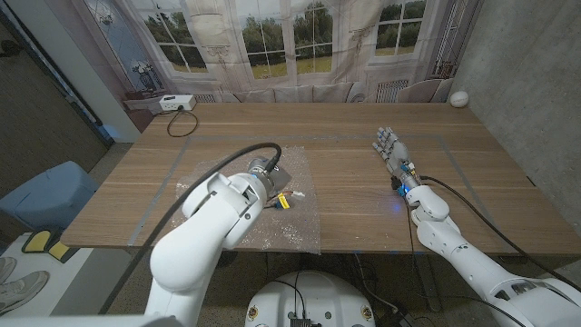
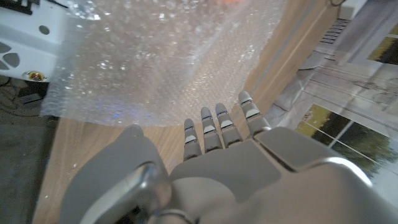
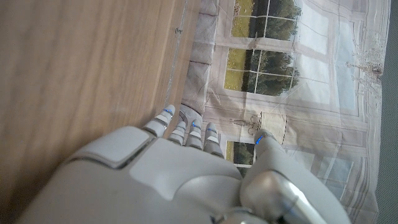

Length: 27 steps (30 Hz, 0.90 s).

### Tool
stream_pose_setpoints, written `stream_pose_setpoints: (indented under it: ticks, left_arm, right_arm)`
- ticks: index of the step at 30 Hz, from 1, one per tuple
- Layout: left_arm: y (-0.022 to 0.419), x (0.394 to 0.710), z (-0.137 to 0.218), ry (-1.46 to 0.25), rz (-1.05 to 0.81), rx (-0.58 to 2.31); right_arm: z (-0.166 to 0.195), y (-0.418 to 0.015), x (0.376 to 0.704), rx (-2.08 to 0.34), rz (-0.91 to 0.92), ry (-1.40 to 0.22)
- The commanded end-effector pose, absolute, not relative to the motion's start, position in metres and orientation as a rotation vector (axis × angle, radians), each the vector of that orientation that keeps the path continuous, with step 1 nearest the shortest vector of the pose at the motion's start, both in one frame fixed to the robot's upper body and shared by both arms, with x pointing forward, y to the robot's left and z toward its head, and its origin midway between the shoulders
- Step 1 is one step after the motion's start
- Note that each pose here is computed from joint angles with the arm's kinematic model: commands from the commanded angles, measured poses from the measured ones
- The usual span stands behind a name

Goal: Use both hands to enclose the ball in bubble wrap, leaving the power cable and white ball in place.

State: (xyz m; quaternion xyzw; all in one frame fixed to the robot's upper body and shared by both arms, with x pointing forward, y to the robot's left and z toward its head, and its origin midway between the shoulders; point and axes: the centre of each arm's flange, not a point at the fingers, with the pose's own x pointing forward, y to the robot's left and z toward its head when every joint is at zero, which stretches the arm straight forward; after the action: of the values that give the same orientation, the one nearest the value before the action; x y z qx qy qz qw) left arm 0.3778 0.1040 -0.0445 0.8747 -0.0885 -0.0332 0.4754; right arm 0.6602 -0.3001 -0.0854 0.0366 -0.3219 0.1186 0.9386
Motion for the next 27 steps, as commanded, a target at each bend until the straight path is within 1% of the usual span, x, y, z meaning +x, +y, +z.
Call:
stream_pose_setpoints:
  ticks: [1,3,7,12,17,20,27]
  left_arm:
    - [0.140,0.344,-0.053,-0.530,0.920,1.530]
    - [0.141,0.340,-0.058,-0.512,0.976,1.504]
    - [0.145,0.329,-0.061,-0.538,1.091,1.419]
    - [0.145,0.320,-0.059,-0.491,1.102,1.398]
    - [0.141,0.314,-0.064,-0.429,1.098,1.384]
    - [0.139,0.312,-0.068,-0.384,1.110,1.380]
    - [0.140,0.304,-0.072,-0.239,1.132,1.413]
  right_arm:
    - [-0.081,-0.280,0.675,-0.010,0.327,-0.603]
    - [-0.080,-0.278,0.678,-0.014,0.339,-0.597]
    - [-0.077,-0.276,0.681,-0.021,0.356,-0.592]
    - [-0.075,-0.276,0.682,-0.029,0.365,-0.592]
    - [-0.072,-0.274,0.683,-0.077,0.376,-0.600]
    - [-0.064,-0.271,0.681,-0.163,0.366,-0.639]
    - [-0.032,-0.256,0.669,-0.352,0.316,-0.788]
